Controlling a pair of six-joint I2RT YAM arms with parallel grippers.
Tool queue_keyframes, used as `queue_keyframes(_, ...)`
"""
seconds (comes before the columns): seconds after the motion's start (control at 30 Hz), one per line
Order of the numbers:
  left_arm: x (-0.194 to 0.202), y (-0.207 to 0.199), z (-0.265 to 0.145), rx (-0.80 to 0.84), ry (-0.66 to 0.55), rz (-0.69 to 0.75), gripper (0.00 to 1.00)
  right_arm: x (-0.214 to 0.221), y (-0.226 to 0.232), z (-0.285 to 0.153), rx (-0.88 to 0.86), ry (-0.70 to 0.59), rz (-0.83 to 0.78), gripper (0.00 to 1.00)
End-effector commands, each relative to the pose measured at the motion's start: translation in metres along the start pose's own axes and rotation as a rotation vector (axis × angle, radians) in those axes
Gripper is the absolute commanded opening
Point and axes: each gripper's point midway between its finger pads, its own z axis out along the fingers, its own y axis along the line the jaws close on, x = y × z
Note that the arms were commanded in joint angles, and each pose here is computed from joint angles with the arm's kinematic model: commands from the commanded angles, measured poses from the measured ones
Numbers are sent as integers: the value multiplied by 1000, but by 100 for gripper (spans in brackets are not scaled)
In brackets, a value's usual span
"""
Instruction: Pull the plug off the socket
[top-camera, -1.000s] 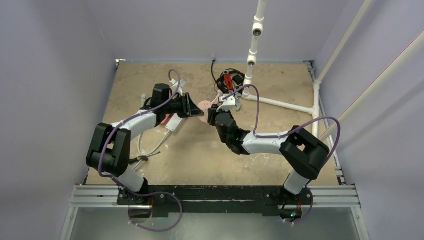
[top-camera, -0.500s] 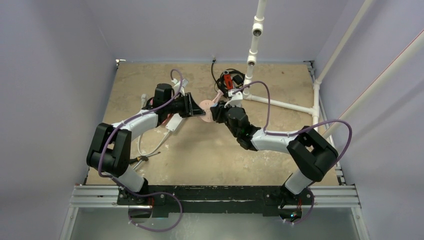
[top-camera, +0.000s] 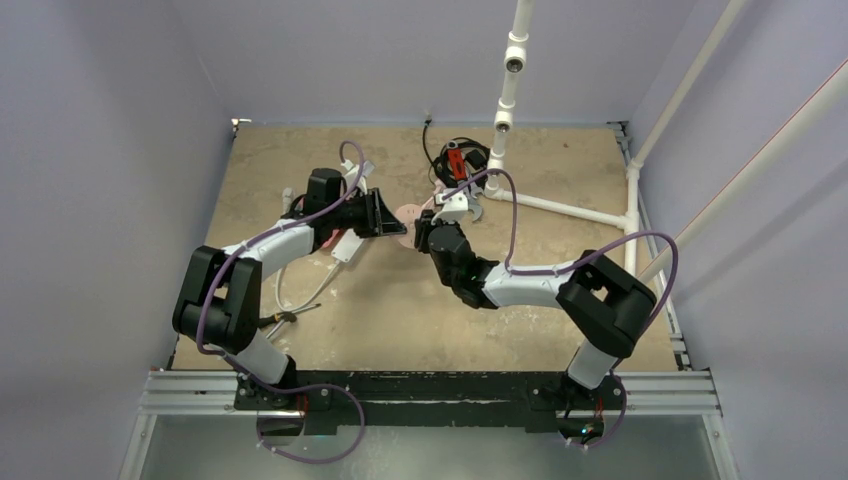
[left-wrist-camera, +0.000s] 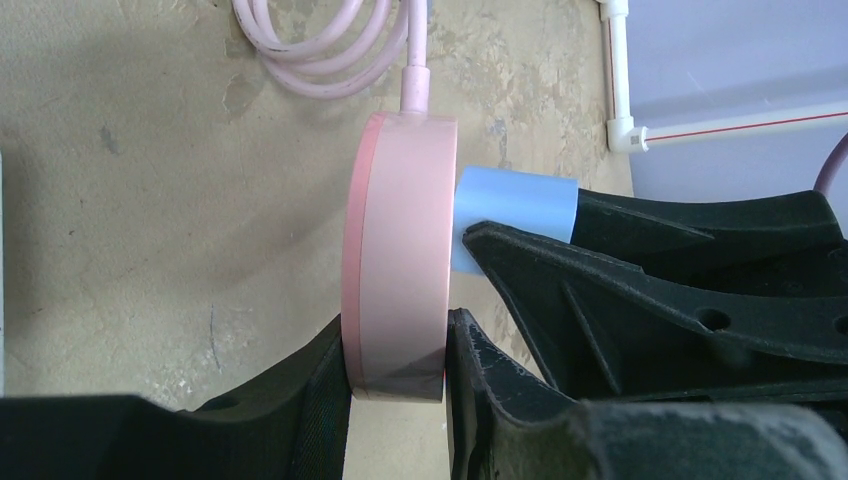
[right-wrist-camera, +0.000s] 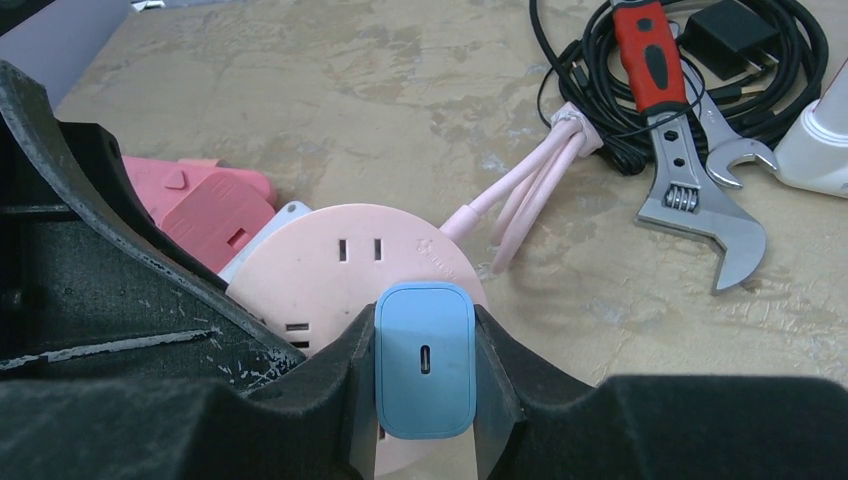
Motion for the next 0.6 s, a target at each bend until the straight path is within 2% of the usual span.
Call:
queue_keyframes(0.0,-16,-6,0,-6,-48,67,0,-36,14,-3,-2,-85,46,0)
queue_keyframes(0.17,-15,-1,0,-30,-46,69,0,-42,13,0,-51,-84,68,0)
queue_keyframes(0.37,-16,2,-1,-53,-46,78,0,-68,-21,9,-127,-108,147,0)
queue_keyframes(0.57,-16,2,-1,-50,-46,78,0,-61,-26,18,-82,-91,127,0)
